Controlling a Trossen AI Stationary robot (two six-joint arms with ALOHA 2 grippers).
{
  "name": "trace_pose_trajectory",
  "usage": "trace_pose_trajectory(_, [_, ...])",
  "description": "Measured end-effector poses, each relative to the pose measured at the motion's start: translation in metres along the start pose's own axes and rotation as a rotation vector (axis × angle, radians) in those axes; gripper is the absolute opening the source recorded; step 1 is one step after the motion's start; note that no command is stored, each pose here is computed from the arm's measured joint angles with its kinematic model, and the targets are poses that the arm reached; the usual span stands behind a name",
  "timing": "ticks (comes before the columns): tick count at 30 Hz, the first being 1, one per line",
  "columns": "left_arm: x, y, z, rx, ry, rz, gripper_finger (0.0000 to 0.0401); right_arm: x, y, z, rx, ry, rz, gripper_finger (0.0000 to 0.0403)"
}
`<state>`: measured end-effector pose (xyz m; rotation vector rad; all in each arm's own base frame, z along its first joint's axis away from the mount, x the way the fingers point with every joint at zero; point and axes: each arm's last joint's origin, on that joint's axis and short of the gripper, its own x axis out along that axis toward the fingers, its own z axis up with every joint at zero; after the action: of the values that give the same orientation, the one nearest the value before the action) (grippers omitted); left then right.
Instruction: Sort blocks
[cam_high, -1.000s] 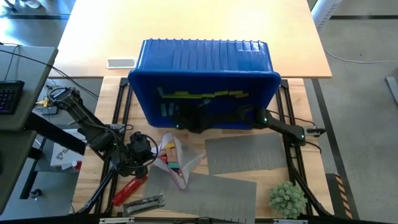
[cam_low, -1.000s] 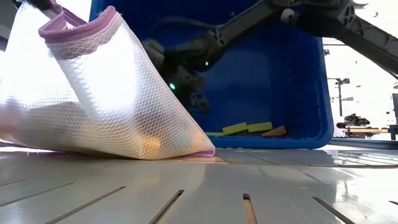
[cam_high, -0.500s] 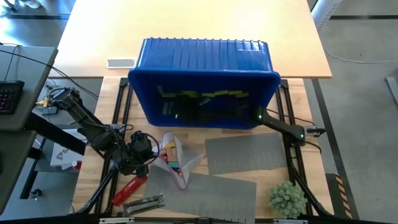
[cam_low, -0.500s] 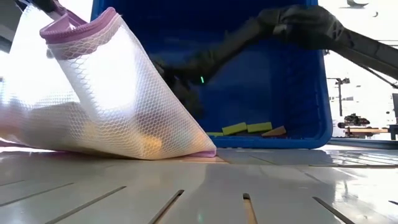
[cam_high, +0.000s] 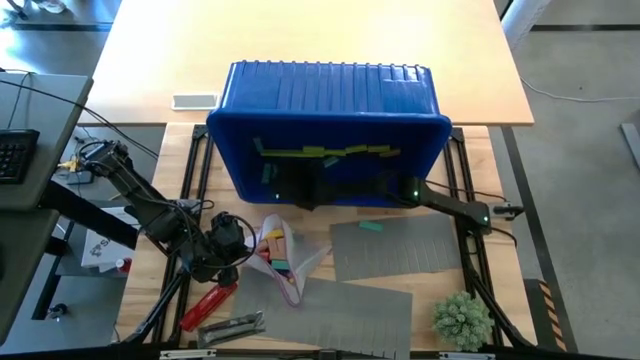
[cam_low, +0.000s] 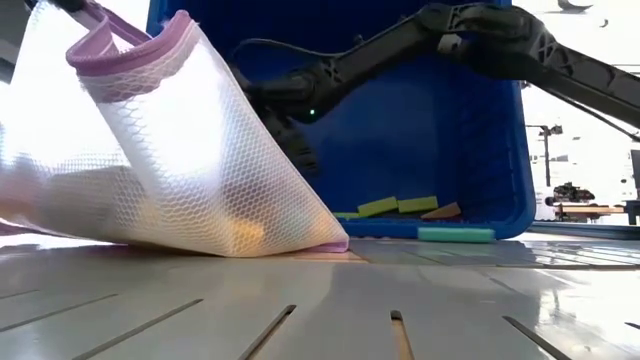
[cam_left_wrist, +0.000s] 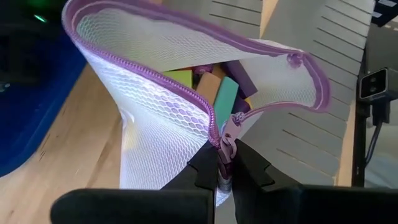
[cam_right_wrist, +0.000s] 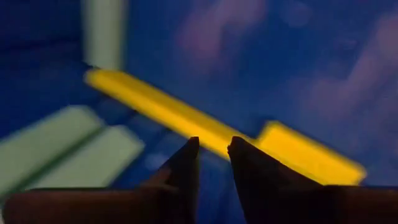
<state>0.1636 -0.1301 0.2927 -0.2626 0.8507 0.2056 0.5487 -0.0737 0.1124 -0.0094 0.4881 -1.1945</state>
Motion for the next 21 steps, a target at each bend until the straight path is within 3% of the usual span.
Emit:
trace_pose_trajectory(4, [0.0,0.0,0.0,0.007,-0.002,-0.002,0.0001,-0.001,-0.02,0.009,-0.058,0.132,-0.024,0.0078])
trace_pose_trajectory(7, [0.0,0.0,0.001,0.026,-0.015,0.005,0.0001,-0.029,-0.028,0.027,-0.133,0.243,0.085,0.0078])
trace_pose_trajectory(14, [0.001,0.001,0.002,0.05,-0.026,0.013,0.0001,-0.109,-0.066,0.054,-0.564,0.316,0.058,0.0078])
trace_pose_trajectory(18, [0.001,0.0,0.002,0.065,-0.031,0.015,0.0001,-0.15,-0.097,0.059,-0.714,0.425,0.004,0.0078])
trace_pose_trajectory(21, [0.001,0.0,0.003,0.072,-0.049,0.022,0.0001,-0.193,-0.102,0.06,-0.742,0.456,0.179,0.0078])
